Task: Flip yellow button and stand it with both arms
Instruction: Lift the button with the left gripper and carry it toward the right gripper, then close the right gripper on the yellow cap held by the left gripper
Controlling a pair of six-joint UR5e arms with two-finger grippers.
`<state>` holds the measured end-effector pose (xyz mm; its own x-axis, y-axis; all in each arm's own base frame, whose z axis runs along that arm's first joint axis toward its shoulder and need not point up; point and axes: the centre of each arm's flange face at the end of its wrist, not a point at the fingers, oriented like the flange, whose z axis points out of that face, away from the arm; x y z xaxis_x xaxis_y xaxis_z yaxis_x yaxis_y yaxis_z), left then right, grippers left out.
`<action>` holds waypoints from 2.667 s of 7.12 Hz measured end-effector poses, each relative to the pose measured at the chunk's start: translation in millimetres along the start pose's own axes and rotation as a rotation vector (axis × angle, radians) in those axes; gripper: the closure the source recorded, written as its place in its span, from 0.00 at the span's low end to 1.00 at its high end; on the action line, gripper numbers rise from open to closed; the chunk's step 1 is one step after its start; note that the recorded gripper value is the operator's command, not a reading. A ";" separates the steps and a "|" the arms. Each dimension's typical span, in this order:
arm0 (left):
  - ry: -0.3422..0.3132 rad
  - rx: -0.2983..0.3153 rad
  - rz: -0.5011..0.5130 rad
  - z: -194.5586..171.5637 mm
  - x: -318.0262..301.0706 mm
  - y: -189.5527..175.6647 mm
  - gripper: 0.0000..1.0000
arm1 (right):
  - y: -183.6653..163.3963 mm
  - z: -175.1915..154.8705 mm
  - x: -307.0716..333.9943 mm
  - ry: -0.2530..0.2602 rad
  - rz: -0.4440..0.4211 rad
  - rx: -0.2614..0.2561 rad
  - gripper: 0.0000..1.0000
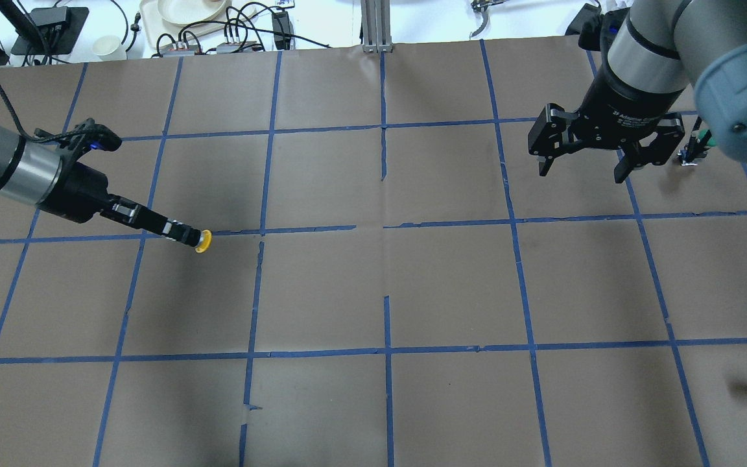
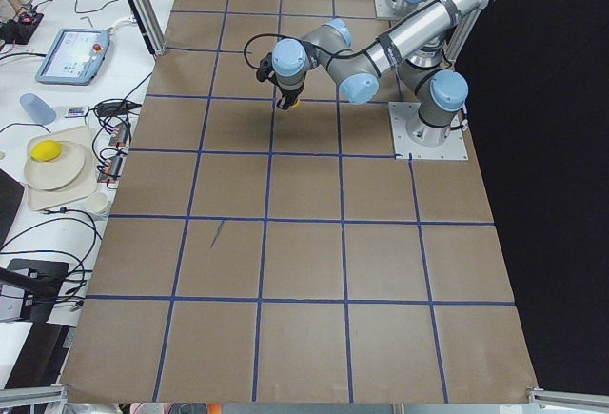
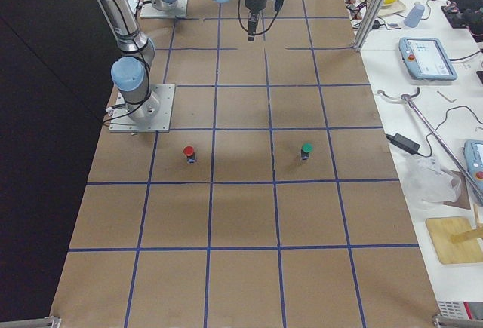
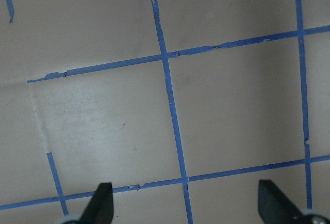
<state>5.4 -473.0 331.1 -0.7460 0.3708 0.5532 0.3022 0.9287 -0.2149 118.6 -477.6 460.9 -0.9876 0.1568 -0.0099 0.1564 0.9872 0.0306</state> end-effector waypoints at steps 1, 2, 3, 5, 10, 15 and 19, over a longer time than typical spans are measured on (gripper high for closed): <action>0.108 0.053 -0.076 9.3 37.6 -9.8 0.87 | -1.4 0.5 -0.3 -0.004 0.011 0.000 0.00; 0.211 0.092 -0.148 20.1 74.4 -21.2 0.90 | -4.8 2.6 -2.1 -0.029 0.062 -0.009 0.00; 0.321 0.118 -0.200 32.0 112.7 -32.1 0.91 | -10.2 4.8 -5.8 -0.095 0.162 -0.029 0.00; 0.545 0.156 -0.293 45.1 171.4 -47.0 0.92 | -23.3 0.1 1.7 -0.347 0.413 -0.114 0.00; 0.872 0.223 -0.408 37.4 218.3 -62.5 0.97 | -29.2 -33.1 -11.6 -0.825 0.811 -0.405 0.00; 0.900 0.213 -0.418 36.0 228.9 -62.8 0.97 | 3.4 -63.0 -42.9 -0.931 0.911 -0.563 0.01; 0.901 0.217 -0.412 32.2 232.3 -62.3 0.97 | 17.9 -57.8 -62.4 -0.848 0.932 -0.589 0.02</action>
<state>-205.8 -444.4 447.1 -0.0153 -0.0383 0.9992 -0.0585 0.9976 0.0373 182.1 -471.3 519.8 -0.1806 0.9219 -0.3429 0.5067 0.3860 0.7709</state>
